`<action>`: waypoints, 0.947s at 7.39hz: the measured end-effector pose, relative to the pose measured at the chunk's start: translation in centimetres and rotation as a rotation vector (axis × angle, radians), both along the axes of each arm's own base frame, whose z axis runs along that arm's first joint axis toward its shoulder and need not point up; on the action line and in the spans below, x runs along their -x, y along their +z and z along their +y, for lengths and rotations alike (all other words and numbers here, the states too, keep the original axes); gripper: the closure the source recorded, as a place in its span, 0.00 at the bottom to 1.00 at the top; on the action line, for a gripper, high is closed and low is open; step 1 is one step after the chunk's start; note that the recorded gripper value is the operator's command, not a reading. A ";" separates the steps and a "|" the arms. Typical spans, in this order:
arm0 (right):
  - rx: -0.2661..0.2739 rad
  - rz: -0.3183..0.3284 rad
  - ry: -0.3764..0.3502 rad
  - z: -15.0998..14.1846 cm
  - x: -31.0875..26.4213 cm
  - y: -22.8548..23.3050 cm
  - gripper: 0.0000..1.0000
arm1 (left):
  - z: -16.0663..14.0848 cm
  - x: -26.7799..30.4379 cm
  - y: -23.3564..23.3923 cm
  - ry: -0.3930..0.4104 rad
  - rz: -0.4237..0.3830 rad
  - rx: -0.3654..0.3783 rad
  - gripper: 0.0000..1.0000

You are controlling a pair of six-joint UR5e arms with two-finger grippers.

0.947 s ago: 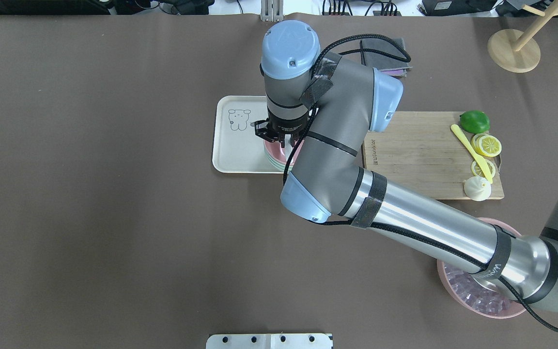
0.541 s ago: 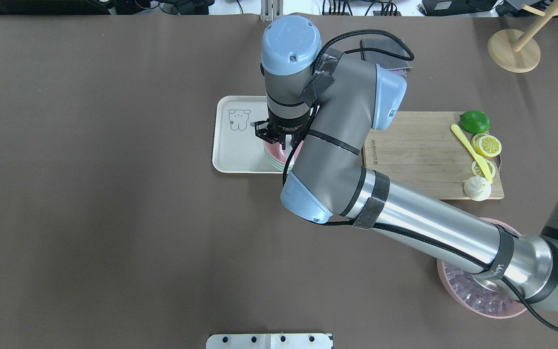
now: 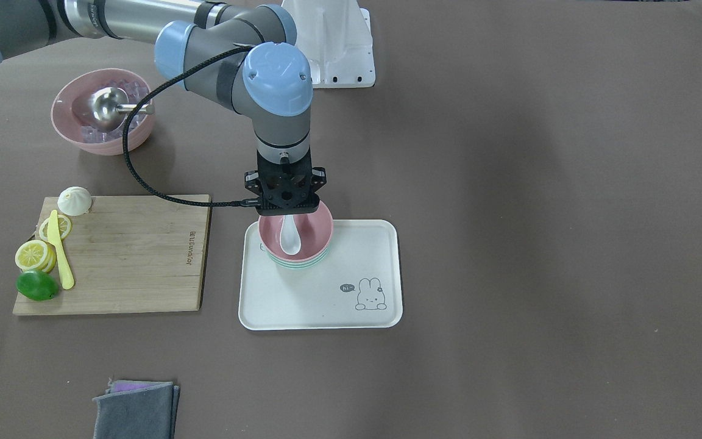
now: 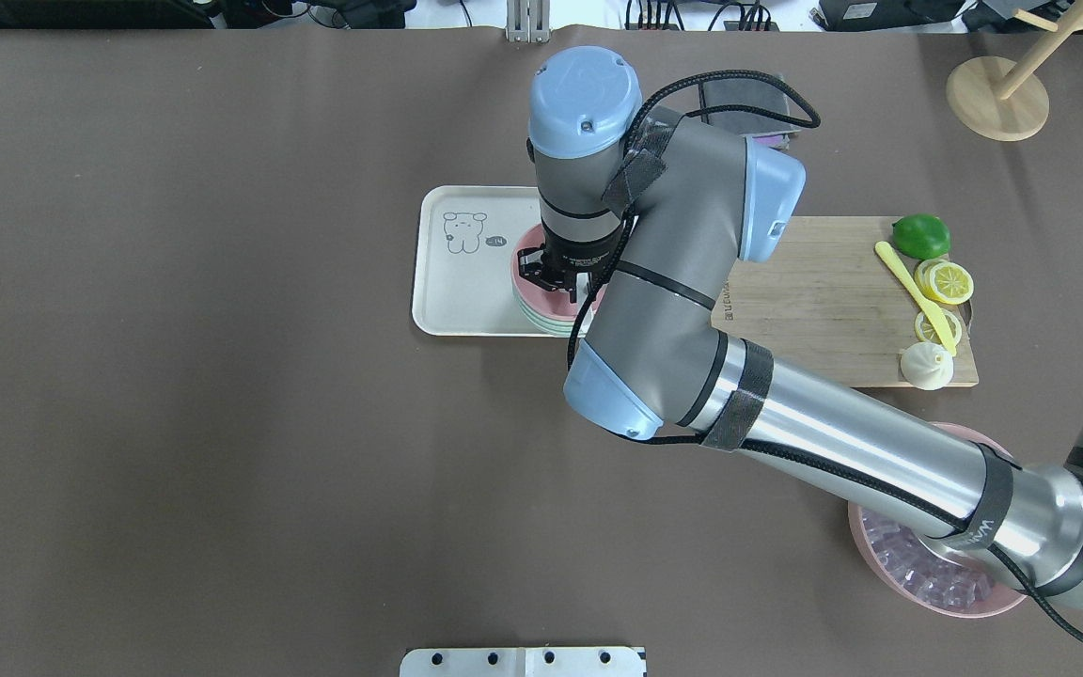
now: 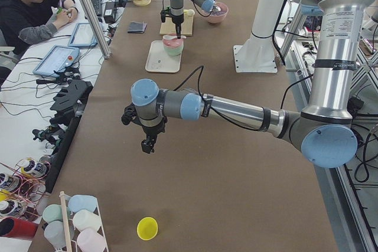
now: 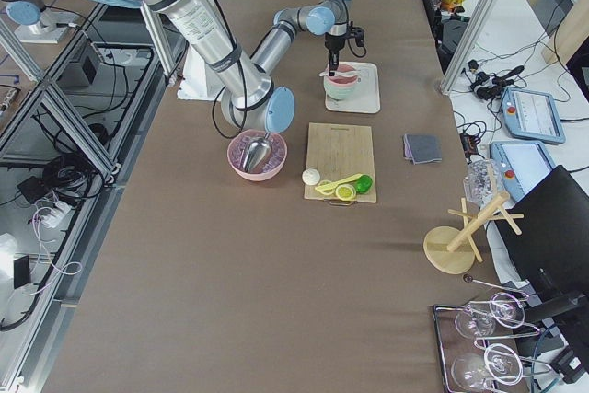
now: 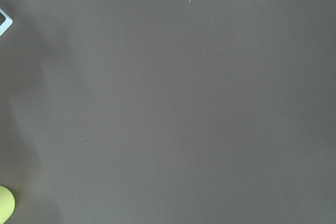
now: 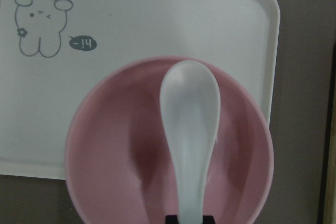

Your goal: Stack pink bowl on green and place spoon

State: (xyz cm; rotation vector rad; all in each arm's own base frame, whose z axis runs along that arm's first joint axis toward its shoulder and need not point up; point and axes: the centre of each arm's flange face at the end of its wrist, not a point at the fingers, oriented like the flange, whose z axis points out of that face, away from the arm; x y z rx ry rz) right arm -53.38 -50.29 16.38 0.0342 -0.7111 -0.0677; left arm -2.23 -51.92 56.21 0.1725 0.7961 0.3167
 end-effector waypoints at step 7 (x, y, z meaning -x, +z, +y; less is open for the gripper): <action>-0.024 0.004 0.052 -2.3 -2.5 -0.2 0.00 | 0.0 0.0 0.4 -0.060 0.002 0.072 0.02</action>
